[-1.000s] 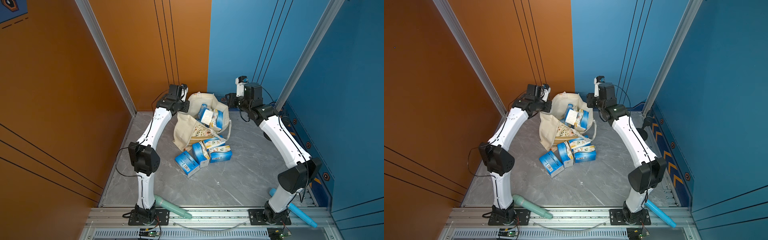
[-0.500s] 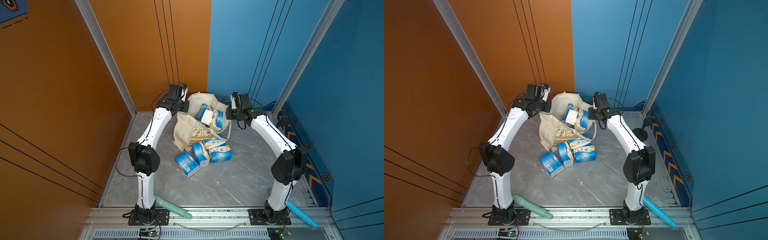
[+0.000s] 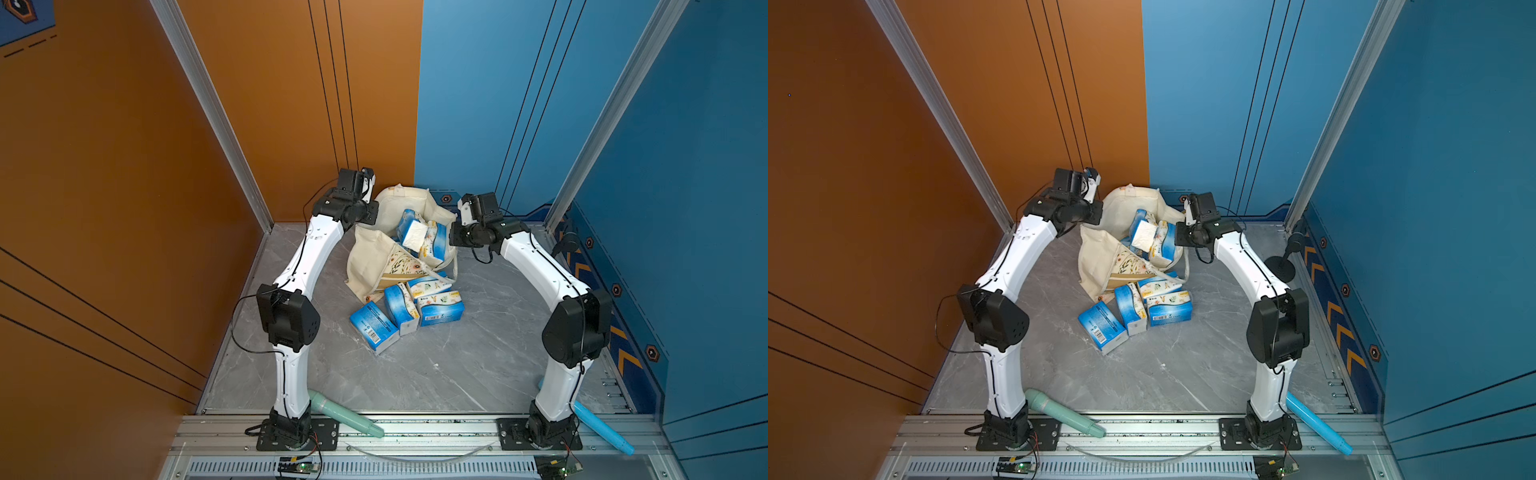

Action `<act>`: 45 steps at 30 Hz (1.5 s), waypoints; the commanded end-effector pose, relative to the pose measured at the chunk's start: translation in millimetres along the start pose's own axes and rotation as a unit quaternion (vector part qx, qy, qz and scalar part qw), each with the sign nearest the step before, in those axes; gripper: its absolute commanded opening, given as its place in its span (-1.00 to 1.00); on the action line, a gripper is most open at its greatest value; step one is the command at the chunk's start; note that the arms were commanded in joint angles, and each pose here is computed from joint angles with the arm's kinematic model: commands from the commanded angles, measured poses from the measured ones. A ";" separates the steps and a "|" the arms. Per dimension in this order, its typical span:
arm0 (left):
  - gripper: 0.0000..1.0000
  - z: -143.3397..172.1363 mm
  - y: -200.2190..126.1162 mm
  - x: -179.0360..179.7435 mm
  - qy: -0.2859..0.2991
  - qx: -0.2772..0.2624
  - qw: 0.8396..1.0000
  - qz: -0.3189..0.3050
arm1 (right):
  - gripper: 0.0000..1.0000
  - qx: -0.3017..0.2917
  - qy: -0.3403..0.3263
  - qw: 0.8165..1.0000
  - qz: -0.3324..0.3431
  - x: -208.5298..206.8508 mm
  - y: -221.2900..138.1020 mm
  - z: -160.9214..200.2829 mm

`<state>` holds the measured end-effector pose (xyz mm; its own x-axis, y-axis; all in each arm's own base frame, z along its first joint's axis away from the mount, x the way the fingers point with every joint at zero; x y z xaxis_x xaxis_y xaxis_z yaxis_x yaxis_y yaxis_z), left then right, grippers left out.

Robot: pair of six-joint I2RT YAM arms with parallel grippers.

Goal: Put tissues into the canvas bag
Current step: Adjust the canvas bag at the center of the board.

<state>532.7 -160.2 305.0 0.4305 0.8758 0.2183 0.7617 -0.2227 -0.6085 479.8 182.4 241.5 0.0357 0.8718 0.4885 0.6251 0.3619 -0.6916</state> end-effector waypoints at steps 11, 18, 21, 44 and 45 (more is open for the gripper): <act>-1.00 -37.6 -24.9 14.6 -0.004 -0.080 0.996 -0.024 | -1.00 -0.082 -0.067 0.984 -0.143 106.1 -82.5 -39.5; -1.00 -76.4 -57.5 34.4 0.002 -0.137 0.988 -0.072 | -1.00 -0.173 -0.084 0.963 -0.191 155.4 -154.4 -74.3; -1.00 -84.3 -68.8 48.3 0.012 -0.152 0.983 -0.105 | -1.00 -0.196 -0.072 0.966 -0.150 135.0 -155.9 -86.9; -1.00 -45.1 8.1 52.7 0.044 -0.078 0.992 -0.088 | -1.00 -0.096 -0.090 0.991 -0.036 93.2 -99.7 -18.4; -1.00 -39.4 13.0 51.9 0.036 -0.069 0.994 -0.075 | -1.00 -0.089 -0.088 0.992 -0.028 88.4 -93.3 -18.5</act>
<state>578.6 -141.5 315.2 0.3642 0.8719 0.3274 0.8390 -0.1546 -0.5217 438.2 231.8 310.2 -0.0965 0.9117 0.3995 0.6593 0.3592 -0.6605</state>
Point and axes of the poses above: each gripper's point midway between its finger pads, its own y axis out along the fingers, its own x axis along the line the jaws close on, z = x × y, the point moved 2 cm from there along -y, back along the fingers, and after that the axes turned 15 degrees about y, right-handed, at the moved point
